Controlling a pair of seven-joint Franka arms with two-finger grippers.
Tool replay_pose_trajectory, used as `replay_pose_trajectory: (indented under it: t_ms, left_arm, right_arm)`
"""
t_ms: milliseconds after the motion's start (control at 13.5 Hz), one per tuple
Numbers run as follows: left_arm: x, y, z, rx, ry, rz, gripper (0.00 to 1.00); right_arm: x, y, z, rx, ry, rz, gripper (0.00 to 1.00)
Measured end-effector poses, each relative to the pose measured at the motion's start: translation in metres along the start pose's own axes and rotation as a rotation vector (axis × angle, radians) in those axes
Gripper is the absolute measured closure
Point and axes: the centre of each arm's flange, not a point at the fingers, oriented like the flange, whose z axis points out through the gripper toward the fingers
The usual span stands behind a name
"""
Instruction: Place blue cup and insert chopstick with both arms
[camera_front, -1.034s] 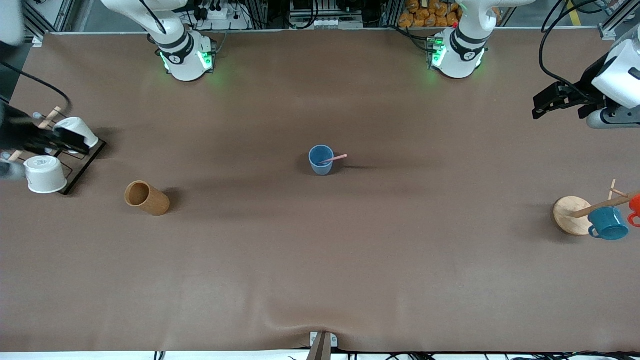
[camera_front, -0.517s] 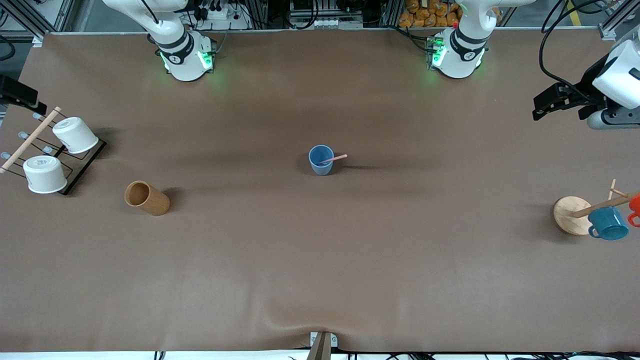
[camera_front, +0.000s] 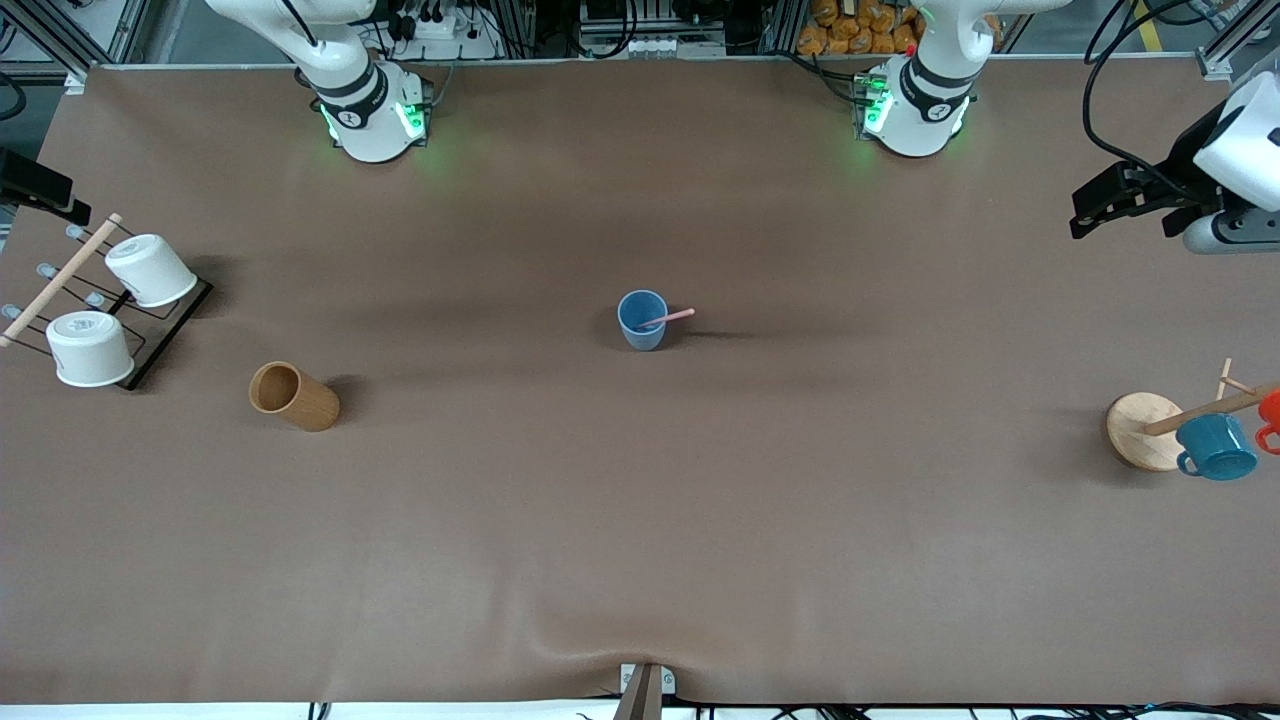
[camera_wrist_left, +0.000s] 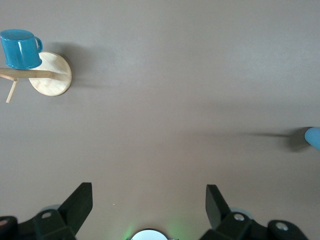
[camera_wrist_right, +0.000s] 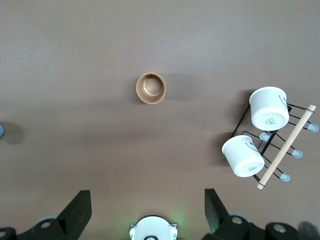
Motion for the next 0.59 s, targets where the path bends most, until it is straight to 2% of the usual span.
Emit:
replay_pose_trajectory:
  t_ms: [295, 591]
  left_arm:
    - [0.001, -0.004, -0.003, -0.001, 0.008, -0.007, 0.0]
    - [0.001, -0.005, -0.018, -0.005, 0.046, -0.009, 0.0]
  right_arm:
    - [0.0, -0.003, 0.0, -0.005, 0.0, 0.01, 0.0]
    - [-0.001, -0.001, -0.001, -0.008, 0.001, 0.023, 0.0]
